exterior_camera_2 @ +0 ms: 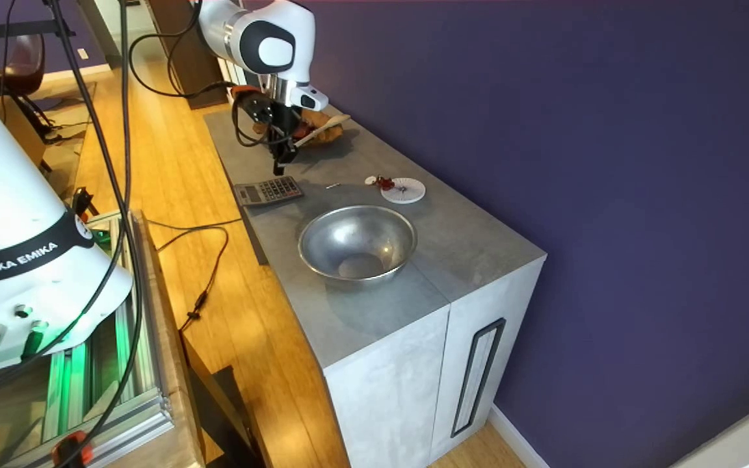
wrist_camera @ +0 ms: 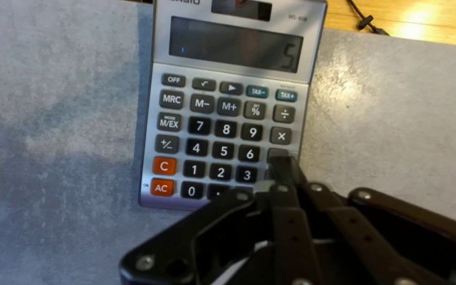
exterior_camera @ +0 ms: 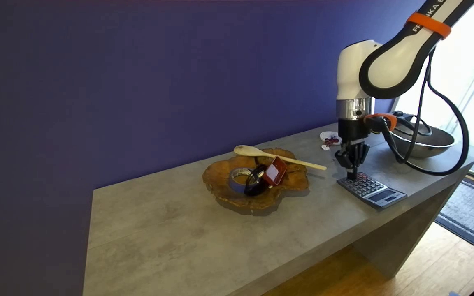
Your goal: Press four buttons on the calculator
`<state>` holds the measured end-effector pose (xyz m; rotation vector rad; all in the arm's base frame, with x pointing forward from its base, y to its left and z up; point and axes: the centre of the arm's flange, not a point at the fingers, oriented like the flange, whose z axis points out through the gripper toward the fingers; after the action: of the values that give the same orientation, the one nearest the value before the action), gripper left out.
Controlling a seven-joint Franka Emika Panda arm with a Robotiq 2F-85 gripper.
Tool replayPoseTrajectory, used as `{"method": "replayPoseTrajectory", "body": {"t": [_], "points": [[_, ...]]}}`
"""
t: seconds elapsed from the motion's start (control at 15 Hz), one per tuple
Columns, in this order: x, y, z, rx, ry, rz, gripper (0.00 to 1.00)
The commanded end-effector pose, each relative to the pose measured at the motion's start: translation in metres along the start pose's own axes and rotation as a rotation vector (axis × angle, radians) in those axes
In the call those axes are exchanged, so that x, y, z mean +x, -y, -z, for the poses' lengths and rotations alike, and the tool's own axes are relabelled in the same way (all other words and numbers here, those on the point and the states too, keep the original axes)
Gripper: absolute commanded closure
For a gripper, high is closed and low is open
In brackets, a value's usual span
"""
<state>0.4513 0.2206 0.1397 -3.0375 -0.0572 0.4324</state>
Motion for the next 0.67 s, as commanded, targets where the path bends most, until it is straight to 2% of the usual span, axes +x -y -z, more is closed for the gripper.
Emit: {"method": "replayPoseTrajectory", "body": {"t": [0.0, 0.6], "points": [[0.0040, -0.0027, -0.0081, -0.001, -0.021, 0.005, 1.00], [0.0050, -0.0005, -0.0124, -0.012, -0.013, 0.005, 1.00]]}}
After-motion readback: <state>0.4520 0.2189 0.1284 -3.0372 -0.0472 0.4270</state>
